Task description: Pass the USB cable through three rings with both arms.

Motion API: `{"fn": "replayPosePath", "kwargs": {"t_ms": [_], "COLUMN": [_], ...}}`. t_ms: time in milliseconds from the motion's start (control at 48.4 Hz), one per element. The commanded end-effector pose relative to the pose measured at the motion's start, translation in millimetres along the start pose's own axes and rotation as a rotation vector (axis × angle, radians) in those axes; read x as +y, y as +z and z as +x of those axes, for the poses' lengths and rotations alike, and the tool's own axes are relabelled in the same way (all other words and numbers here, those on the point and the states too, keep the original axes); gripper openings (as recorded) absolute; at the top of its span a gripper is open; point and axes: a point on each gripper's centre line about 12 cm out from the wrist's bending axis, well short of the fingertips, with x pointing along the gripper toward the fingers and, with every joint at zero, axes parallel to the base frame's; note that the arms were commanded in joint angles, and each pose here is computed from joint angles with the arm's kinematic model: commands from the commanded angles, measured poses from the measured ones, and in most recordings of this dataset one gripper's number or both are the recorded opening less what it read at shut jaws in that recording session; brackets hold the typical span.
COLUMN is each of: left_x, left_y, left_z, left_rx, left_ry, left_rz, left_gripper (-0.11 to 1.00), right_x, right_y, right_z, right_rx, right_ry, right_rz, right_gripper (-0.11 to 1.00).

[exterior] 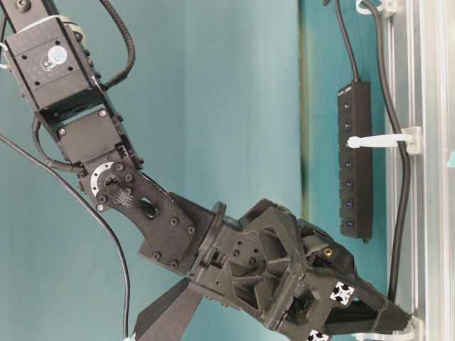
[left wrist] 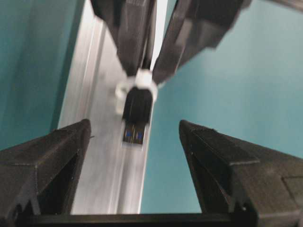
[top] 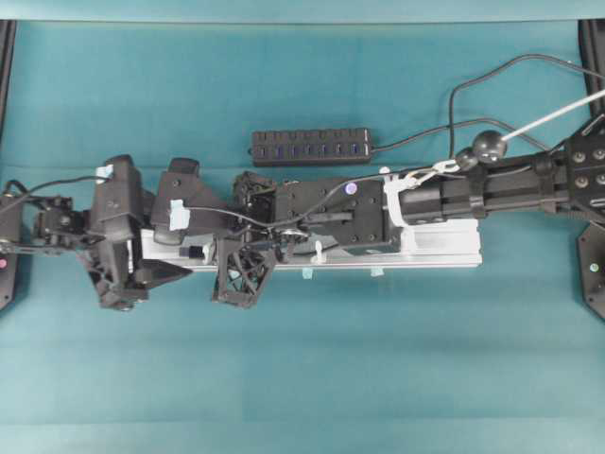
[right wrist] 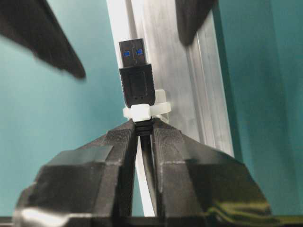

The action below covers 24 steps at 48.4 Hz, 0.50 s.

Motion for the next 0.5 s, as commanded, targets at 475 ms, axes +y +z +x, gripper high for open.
{"fn": "replayPosePath", "kwargs": {"t_ms": [475], "left_x": [0.2], "left_y": [3.8], "left_z": [14.4], "left_rx": [-0.003], "left_ry": [0.001], "left_rz": [0.003], "left_gripper": [0.80], "right_x": [2.8], "right_y": [5.9], "right_z": [-5.6], "right_rx": [-0.033], "right_ry": [0.008], "right_rz": [0.001], "right_gripper": [-0.07]}}
